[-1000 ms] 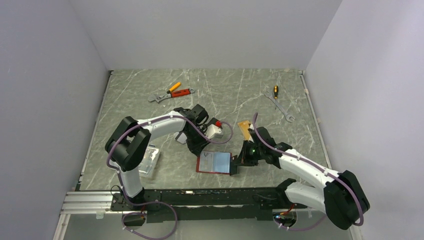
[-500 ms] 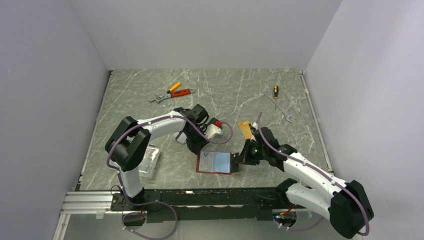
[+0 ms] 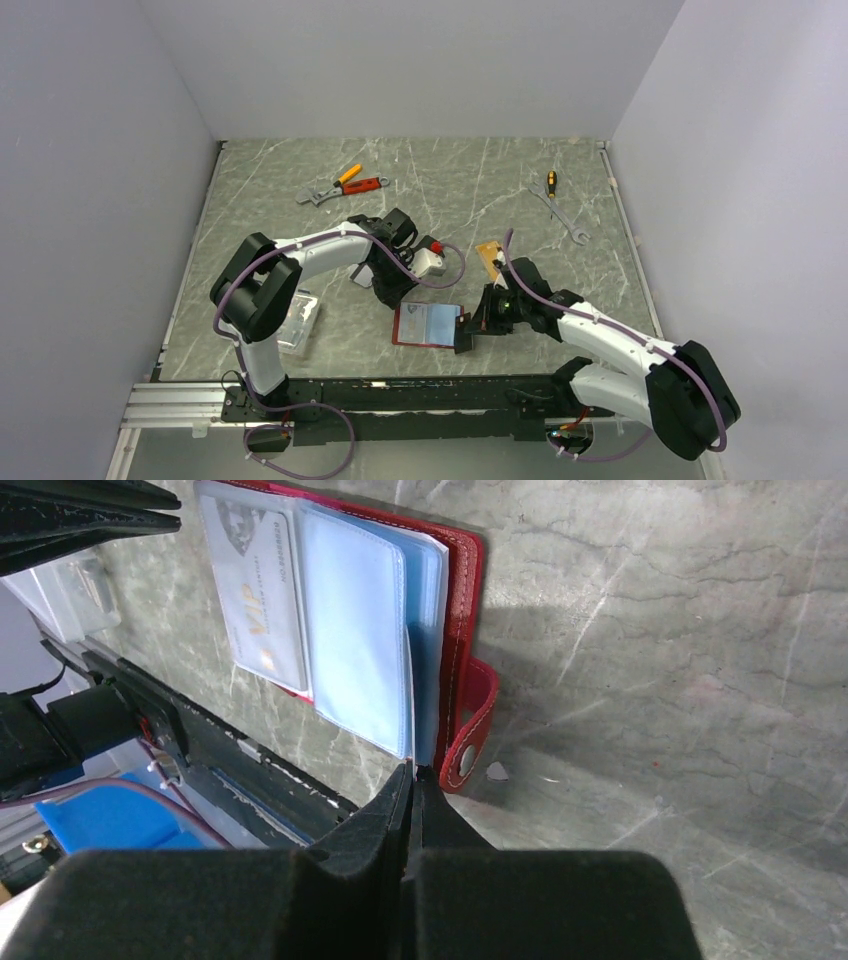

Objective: Put the credit cards into the card holder
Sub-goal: Insert the credit card into the card holder.

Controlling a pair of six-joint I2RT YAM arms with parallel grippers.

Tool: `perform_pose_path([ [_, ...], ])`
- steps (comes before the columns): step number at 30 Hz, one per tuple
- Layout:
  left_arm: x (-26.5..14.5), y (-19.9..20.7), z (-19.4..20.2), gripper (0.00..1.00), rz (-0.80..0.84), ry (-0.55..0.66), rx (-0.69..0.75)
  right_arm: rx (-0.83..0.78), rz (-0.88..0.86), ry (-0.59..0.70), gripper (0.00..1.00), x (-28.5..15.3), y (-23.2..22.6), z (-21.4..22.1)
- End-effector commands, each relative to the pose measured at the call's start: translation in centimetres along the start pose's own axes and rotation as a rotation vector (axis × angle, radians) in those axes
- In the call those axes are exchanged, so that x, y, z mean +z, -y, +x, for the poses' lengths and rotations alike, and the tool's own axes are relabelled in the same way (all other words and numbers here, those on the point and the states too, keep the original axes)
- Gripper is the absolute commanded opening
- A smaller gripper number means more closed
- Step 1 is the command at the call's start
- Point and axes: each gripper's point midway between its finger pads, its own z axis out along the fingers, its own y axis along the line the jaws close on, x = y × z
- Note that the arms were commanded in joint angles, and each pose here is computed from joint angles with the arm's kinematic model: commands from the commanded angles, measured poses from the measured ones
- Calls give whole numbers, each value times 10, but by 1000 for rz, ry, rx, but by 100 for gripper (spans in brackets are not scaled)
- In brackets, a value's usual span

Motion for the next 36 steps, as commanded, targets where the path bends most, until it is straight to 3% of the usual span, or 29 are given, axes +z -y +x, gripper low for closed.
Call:
perform_pose_path([
  [1,1,-1,-5,16,-3,12,26,-24,-15,6,0,2,-1,-1],
  [12,-2,-2,-3,14,-11,7,28,-59,66,47,0,-17,3,-9],
  [21,-5,0,-8,13,-5,17,31,-66,-25,60,0,-15,-17,-15],
  [29,-35,13,-55,14,36,114,78,-63,-3,86,0,-18,-13,-18],
  [36,6,41,-92,15,45,153,182,-38,-38,102,0,-15,-17,-19],
])
